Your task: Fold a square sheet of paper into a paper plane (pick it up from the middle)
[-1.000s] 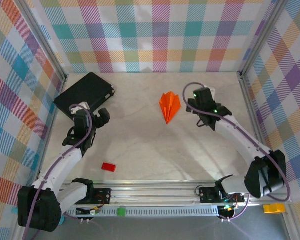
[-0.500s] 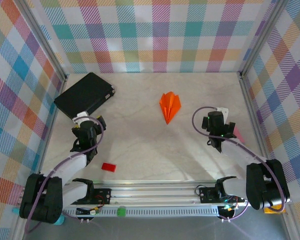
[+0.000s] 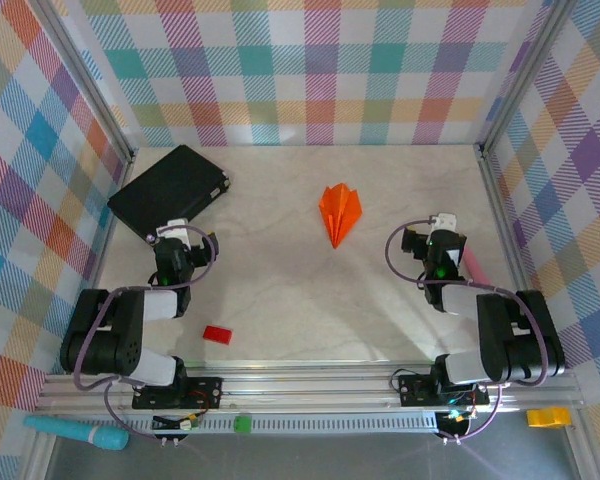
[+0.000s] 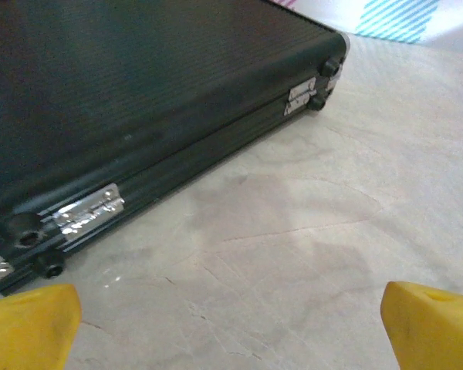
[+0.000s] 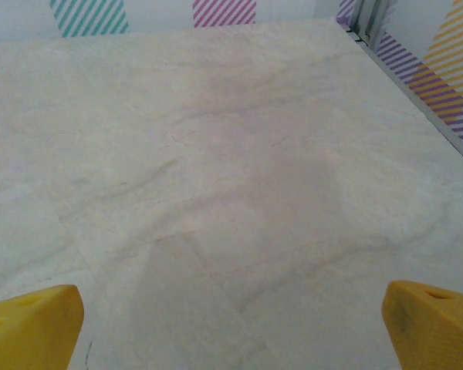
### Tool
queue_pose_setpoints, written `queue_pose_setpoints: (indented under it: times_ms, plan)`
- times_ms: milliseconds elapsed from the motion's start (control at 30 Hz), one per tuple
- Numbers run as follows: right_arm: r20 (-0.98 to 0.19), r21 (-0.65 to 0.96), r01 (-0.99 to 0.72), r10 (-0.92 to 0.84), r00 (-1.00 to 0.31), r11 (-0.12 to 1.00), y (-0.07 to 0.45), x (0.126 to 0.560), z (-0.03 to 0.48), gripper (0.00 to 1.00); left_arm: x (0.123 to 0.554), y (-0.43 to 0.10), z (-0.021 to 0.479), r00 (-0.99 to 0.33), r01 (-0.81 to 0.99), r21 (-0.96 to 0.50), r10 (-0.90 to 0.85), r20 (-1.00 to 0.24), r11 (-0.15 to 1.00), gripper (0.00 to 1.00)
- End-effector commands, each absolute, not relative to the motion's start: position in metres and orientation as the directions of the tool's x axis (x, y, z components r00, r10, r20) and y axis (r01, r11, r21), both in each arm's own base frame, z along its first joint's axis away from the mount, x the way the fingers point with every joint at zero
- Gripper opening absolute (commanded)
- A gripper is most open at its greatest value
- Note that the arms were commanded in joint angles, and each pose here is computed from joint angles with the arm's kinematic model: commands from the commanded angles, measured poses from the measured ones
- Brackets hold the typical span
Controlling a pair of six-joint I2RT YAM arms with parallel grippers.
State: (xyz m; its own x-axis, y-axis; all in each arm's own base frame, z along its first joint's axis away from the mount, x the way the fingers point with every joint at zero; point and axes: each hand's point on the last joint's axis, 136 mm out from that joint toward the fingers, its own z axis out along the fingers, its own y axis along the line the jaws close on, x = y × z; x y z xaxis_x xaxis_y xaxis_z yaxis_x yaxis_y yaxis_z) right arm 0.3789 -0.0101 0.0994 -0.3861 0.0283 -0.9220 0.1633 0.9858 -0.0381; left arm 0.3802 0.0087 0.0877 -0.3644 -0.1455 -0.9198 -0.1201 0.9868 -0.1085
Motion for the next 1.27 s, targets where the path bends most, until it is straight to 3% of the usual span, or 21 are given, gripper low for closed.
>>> queue_pose_setpoints:
  times_ms: [0,233,467,1233]
  plan:
    - [-0.949,-0.005,0.109,0.03,-0.314,0.994,-0.002,0.388,0.109,0.99,0.391,-0.006,0.097,-0.309,-0.015,-0.13,-0.129,-0.942,0.991,0.99]
    - [-0.946,-0.014,0.017,-0.008,-0.325,1.0,0.012,0.393,0.104,0.99,0.396,-0.003,0.086,-0.332,-0.032,-0.13,-0.133,-0.934,0.991,1.0]
    - [-0.938,-0.011,0.026,-0.001,-0.348,1.0,0.011,0.395,0.093,0.99,0.4,-0.005,0.082,-0.362,-0.078,-0.069,-0.093,-0.928,0.995,1.0]
    - [-0.939,0.001,0.031,0.012,-0.344,1.0,0.008,0.396,0.093,0.99,0.402,-0.016,0.081,-0.385,-0.006,-0.072,-0.069,-0.92,0.997,1.0]
